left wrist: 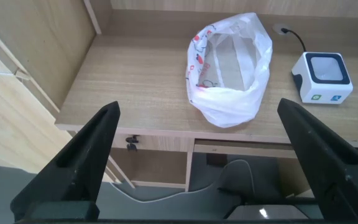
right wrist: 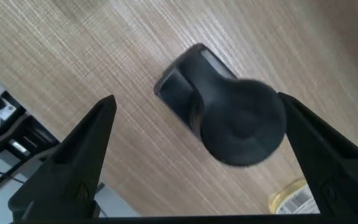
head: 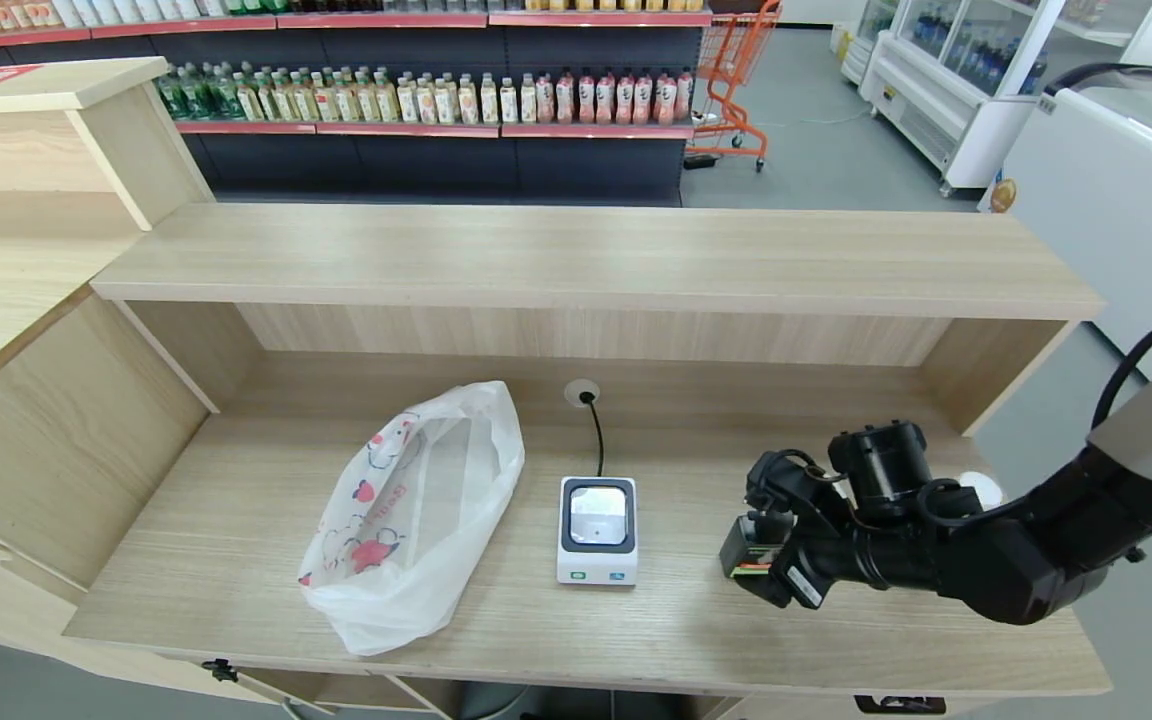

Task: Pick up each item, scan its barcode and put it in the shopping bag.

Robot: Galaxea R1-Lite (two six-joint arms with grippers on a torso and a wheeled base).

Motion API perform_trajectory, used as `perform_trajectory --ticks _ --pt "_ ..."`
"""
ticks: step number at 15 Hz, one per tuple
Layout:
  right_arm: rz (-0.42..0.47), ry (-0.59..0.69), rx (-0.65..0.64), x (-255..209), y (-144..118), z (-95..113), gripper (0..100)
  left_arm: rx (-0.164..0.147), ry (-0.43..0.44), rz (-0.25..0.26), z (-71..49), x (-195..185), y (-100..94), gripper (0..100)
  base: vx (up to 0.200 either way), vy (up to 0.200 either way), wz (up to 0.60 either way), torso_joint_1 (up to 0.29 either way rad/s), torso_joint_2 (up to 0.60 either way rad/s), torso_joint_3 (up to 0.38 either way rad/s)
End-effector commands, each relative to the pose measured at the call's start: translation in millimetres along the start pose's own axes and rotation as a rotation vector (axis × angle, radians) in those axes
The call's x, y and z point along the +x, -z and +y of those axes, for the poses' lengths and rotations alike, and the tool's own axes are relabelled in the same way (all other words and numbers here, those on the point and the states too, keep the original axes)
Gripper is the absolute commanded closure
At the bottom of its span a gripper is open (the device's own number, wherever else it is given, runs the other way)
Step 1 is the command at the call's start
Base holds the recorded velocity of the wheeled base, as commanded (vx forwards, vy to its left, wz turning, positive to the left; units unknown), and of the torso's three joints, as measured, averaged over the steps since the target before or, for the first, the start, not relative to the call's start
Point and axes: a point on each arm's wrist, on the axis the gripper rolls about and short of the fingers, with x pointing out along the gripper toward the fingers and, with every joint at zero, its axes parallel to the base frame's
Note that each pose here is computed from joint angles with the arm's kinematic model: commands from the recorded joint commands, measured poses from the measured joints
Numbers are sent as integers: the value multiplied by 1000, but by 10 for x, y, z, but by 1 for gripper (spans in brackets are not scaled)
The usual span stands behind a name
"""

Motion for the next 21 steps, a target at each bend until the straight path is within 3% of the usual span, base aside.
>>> perform_trajectory --ticks 1,5,6,12,15,17,21 --pt "17 -16 -40 138 44 31 0 0 0 1 0 1 -1 0 0 0 0 0 0 0" --pt "9 -21 -80 202 26 28 0 0 0 1 0 1 -1 0 0 0 0 0 0 0" --pt "5 -21 -82 213 12 30 100 0 0 1 0 1 -1 0 0 0 0 0 0 0" --pt "-20 -8 -62 69 -14 52 100 0 0 1 0 1 -1 0 0 0 0 0 0 0" --pt "-198 88 256 -534 -325 -114 100 0 0 1 0 1 -1 0 0 0 0 0 0 0" --pt "-268 205 359 -1024 -280 -367 100 0 0 1 0 1 -1 0 0 0 0 0 0 0" --pt "-340 375 213 -1839 -52 -303 100 0 0 1 0 1 -1 0 0 0 0 0 0 0"
